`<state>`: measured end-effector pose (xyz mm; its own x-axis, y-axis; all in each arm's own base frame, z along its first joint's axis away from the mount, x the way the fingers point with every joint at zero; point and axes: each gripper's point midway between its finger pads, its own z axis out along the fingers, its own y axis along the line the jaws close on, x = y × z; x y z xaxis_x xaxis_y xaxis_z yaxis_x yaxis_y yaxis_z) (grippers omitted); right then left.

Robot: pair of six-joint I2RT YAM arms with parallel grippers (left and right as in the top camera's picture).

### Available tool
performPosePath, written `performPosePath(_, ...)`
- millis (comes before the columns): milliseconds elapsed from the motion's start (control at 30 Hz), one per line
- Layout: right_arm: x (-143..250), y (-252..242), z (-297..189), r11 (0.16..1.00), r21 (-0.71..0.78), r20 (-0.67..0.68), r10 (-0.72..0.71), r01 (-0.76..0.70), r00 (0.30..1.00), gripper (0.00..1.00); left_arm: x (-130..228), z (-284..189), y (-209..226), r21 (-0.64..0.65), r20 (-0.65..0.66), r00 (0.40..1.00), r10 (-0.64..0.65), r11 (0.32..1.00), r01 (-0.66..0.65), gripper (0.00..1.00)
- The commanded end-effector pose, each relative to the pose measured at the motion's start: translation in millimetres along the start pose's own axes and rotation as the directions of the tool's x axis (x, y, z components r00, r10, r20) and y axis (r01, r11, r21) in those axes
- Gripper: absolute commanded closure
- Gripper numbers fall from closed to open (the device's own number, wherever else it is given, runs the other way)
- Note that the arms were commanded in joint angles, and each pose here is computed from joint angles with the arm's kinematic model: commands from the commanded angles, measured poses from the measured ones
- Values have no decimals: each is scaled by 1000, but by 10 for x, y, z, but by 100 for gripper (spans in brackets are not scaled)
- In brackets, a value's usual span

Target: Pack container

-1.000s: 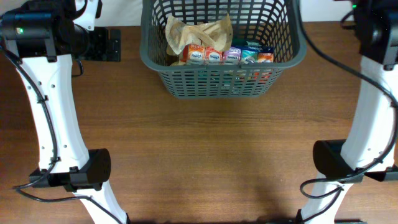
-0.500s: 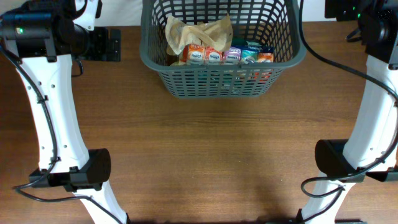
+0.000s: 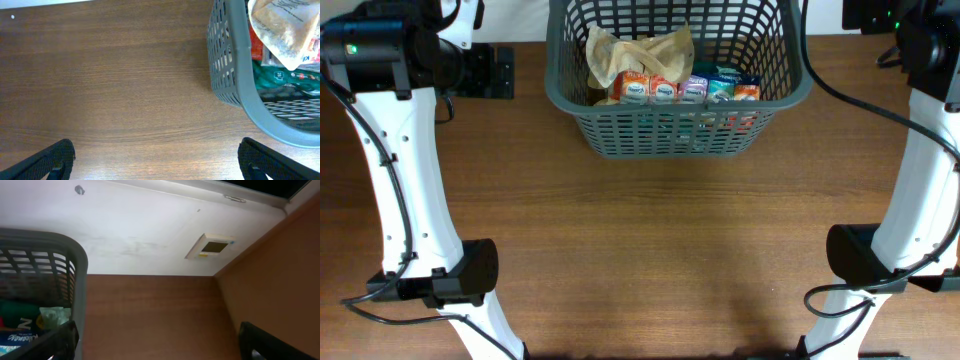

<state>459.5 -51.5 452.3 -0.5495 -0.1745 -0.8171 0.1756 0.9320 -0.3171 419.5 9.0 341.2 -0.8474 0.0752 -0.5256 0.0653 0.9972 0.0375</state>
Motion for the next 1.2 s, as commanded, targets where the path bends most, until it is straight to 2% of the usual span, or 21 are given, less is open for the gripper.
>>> performPosePath(0, -4, -4, -10, 1000, -7, 3, 7, -7, 1000, 1, 6, -103, 20, -10, 19, 1000, -11, 1000, 11, 1)
performPosePath(200, -76, -94, -232, 1000, 1, 45, 22, -22, 999, 1, 6, -103, 20, -10, 19, 1000, -11, 1000, 11, 1)
performPosePath(367, -200, -302, -768, 998, 15, 143, 54, -56, 988, 1, 6, -103, 20, -10, 19, 1000, -11, 1000, 11, 1)
performPosePath(500, -157, -454, -1177, 997, 26, 179, 62, -68, 982, 1, 7, -103, 20, -10, 19, 1000, -11, 1000, 11, 1)
performPosePath(733, 298, -594, -1720, 998, 33, 151, 52, -57, 987, 1, 6, -103, 20, -10, 19, 1000, -11, 1000, 11, 1)
performPosePath(1000, 745, -309, -2231, 988, -140, 366, 111, -63, 924, 1, 6, -103, 20, -10, 19, 1000, -11, 1000, 11, 1)
performPosePath(1167, 1343, 3, -2155, 975, -218, 415, 122, -31, 901, 1, 6, -103, 20, -10, 19, 1000, -11, 1000, 11, 1)
